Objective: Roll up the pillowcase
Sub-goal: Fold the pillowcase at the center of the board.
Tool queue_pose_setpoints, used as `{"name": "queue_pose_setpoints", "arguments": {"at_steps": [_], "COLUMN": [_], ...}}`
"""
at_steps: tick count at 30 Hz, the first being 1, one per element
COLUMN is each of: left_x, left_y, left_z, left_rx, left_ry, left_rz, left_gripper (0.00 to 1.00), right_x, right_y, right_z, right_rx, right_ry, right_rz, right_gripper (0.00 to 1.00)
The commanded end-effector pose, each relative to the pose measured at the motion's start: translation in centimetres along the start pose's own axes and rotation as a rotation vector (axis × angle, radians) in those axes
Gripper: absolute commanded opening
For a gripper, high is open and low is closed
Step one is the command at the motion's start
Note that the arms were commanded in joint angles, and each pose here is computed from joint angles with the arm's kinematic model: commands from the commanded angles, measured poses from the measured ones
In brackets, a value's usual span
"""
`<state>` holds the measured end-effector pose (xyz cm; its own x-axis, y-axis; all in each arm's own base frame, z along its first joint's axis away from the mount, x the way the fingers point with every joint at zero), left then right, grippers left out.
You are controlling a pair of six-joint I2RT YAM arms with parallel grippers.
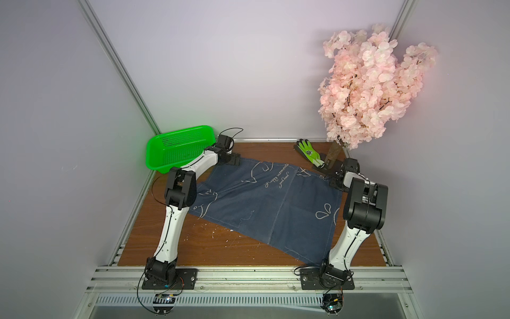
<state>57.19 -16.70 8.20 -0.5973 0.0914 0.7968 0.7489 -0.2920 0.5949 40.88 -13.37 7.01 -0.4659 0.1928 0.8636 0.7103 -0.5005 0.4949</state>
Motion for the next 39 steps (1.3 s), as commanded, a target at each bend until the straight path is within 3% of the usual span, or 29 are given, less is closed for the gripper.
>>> {"name": "queue_pose_setpoints", "arguments": {"at_steps": [1, 6, 21, 24, 29, 33, 39], "left_x": [-0.6, -1.3, -5.0, -5.6, -6.6, -6.7, -7.2], "left_y": [1.1, 2.5, 1.0, 0.0, -0.9, -1.6, -2.3], "left_z": [2.2, 2.5, 3.3, 3.2, 1.3, 0.9, 0.8], "left_rx": [0.011, 0.045, 0.071, 0.060, 0.083, 0.089, 0.071], "left_ry": [0.106, 0.099, 0.126, 0.123, -0.025, -0.047, -0.068], "left_rz": [-0.043, -0.109, -0.062, -0.025, -0.003, 0.032, 0.050], "left_gripper": [0.99, 1.00, 0.99, 0.92, 0.74, 0.65, 0.40], "right_x": [-0.8, -0.9, 0.1, 0.5, 1.0, 1.2, 1.3], "right_y": [-2.2, -2.1, -1.3, -0.8, 0.1, 0.3, 0.5], "right_z": [-0.3, -0.3, 0.0, 0.1, 0.3, 0.1, 0.2], "right_rx": [0.012, 0.022, 0.049, 0.054, 0.060, 0.064, 0.065], "right_ry": [0.004, 0.002, 0.021, 0.020, 0.022, 0.005, 0.006], "right_rz": [0.077, 0.077, 0.052, 0.041, 0.027, 0.021, 0.014], "right_gripper": [0.57, 0.50, 0.23, 0.22, 0.22, 0.21, 0.21]}}
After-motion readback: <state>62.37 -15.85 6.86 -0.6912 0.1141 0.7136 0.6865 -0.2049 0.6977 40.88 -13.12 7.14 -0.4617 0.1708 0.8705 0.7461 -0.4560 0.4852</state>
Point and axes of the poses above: each gripper's point midway between its finger pads, its own x axis back along the fingers, its own z axis along the line the jaws close on, y = z × x, the point moved 5 cm from there along x, back along the fingers, and after that the axes turned 11 degrees about -x, right-handed, at the moved point
